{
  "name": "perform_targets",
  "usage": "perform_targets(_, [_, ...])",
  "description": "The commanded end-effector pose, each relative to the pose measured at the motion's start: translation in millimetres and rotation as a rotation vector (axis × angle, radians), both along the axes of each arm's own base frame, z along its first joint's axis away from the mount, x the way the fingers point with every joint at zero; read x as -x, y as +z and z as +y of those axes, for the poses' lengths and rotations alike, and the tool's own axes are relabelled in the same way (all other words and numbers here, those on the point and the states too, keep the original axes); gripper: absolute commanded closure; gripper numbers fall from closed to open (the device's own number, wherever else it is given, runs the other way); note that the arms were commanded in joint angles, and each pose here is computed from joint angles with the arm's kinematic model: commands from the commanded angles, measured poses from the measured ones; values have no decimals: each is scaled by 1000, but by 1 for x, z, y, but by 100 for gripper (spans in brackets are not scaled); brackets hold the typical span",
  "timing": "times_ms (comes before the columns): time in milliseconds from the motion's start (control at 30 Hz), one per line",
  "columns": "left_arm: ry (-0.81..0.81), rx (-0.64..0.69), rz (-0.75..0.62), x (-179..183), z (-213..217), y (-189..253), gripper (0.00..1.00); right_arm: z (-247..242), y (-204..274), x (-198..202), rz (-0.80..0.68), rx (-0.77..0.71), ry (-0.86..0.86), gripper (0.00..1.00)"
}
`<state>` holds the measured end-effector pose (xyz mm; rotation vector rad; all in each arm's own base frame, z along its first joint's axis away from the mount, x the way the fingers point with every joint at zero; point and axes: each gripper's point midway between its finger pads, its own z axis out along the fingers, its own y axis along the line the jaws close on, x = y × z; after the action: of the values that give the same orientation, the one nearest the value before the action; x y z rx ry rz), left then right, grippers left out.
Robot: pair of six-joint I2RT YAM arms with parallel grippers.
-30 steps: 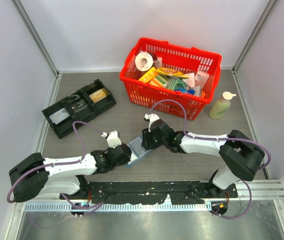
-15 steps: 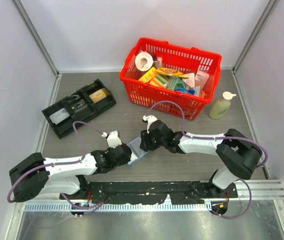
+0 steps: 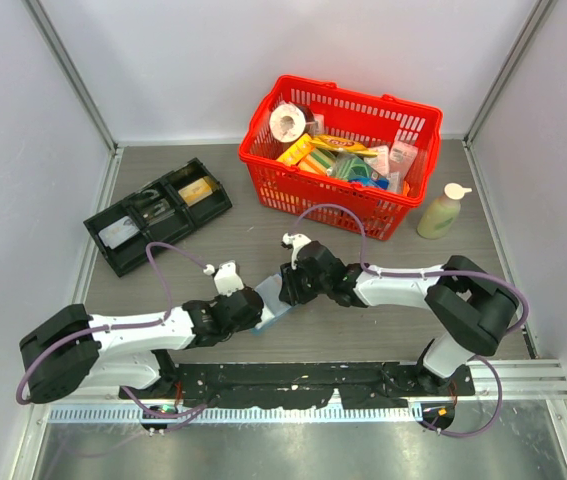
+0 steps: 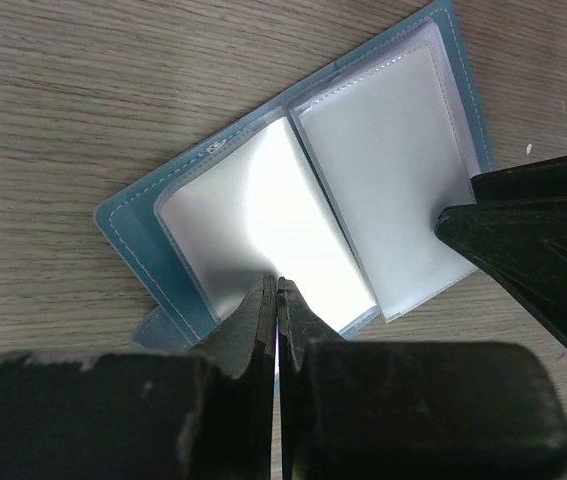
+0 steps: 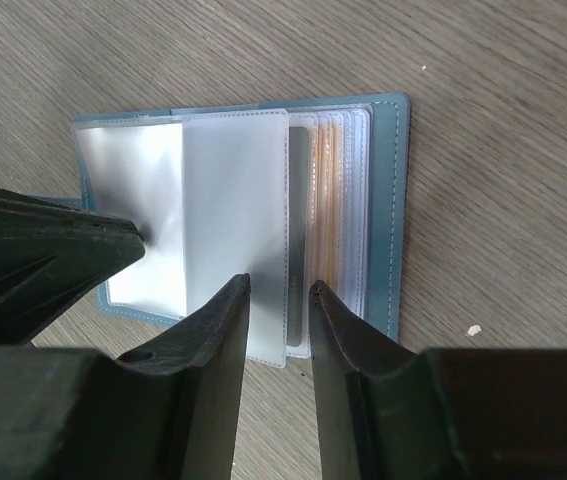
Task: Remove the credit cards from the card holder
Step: Remove the credit card from the card holder.
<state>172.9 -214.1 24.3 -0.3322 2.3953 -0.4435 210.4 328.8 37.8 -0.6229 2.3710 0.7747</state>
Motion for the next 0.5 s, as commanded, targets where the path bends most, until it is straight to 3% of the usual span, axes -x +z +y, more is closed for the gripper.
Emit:
perform_targets(0, [7,-9,7,0,2,-5,97,16,13,-1,-12,-52,42,65])
perform_targets(467, [5,3,-3,-2,0,-1,97,28,59,6,-65,-113,95,60])
